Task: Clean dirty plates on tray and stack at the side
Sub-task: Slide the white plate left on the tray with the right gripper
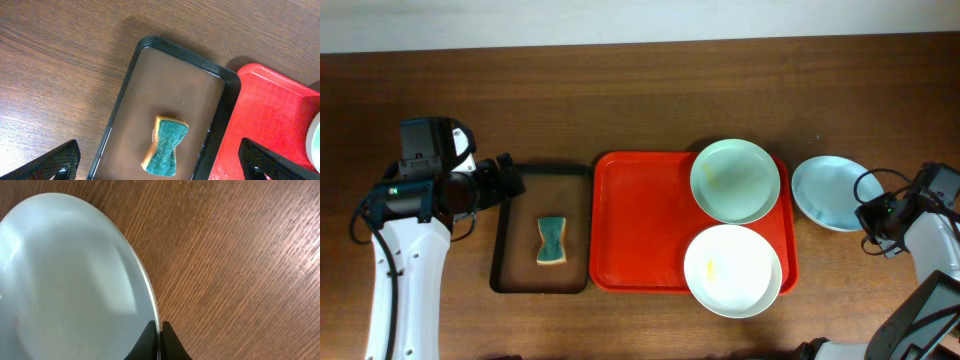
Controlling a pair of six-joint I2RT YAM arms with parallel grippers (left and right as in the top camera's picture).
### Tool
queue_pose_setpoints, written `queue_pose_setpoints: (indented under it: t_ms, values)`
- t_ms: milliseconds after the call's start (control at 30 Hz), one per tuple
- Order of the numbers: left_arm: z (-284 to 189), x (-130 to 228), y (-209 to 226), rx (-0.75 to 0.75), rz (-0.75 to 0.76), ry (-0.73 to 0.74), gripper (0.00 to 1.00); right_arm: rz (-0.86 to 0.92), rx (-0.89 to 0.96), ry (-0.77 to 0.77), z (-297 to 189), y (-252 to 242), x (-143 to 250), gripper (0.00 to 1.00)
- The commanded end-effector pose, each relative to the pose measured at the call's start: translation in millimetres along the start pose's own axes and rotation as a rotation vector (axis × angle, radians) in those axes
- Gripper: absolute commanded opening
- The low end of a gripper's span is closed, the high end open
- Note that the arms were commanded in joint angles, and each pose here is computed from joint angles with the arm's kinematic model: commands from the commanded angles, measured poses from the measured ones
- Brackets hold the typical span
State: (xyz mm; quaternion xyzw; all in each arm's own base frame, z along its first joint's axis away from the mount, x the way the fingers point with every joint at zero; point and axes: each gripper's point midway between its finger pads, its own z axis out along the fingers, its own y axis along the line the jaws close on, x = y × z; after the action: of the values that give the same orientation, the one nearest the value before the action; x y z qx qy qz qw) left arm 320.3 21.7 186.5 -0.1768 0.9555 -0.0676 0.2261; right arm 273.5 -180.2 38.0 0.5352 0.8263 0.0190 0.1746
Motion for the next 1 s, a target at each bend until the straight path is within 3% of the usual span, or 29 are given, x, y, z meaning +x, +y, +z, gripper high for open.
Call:
queue_pose_setpoints:
  t_ms: [0,33,100,233,333,367,400,467,533,600,867,967]
  values:
    - [-6,-5,-3,0.015,-0.009,-0.021,0.99,0.009,-0.001,-0.01,-1,-1,-1,0.38]
    - [-6,-5,-3,0.015,-0.009,-0.021,0.99,-0.011,-0.031,0.032,-1,4,8,0.61]
    - [-6,-5,-3,0.015,-0.009,-0.021,0.99,-0.074,-0.12,0.092,-11,21,16,0.64]
    - [-6,-5,-3,0.015,-0.009,-0.021,0.99,-0.265,-0.137,0.147,-77,57,34,0.69]
    - [-6,-5,-3,0.015,-0.009,-0.021,0.99,-0.436,-0.122,0.387,-105,67,114,0.74]
    - [-6,-5,-3,0.015,-0.009,-0.021,0.99,-0.493,-0.119,0.417,-108,73,131,0.79]
    - [-6,-5,-3,0.015,-0.009,-0.021,0.99,-0.554,-0.124,0.431,-110,79,145,0.98]
    - [-6,-5,-3,0.015,-0.009,-0.021,0.99,-0.613,-0.124,0.454,-112,83,161,0.99]
    - [-6,-5,-3,0.015,-0.009,-0.021,0.99,-0.676,-0.116,0.479,-115,84,179,0.58]
    - [-6,-5,-3,0.015,-0.009,-0.02,0.99,-0.725,-0.102,0.51,-115,81,195,0.45]
    - [-6,-5,-3,0.015,-0.009,-0.021,0.99,-0.772,0.017,0.616,-92,39,244,0.41]
    - [-6,-5,-3,0.015,-0.009,-0.021,0.99,-0.766,0.103,0.534,-76,26,234,0.42]
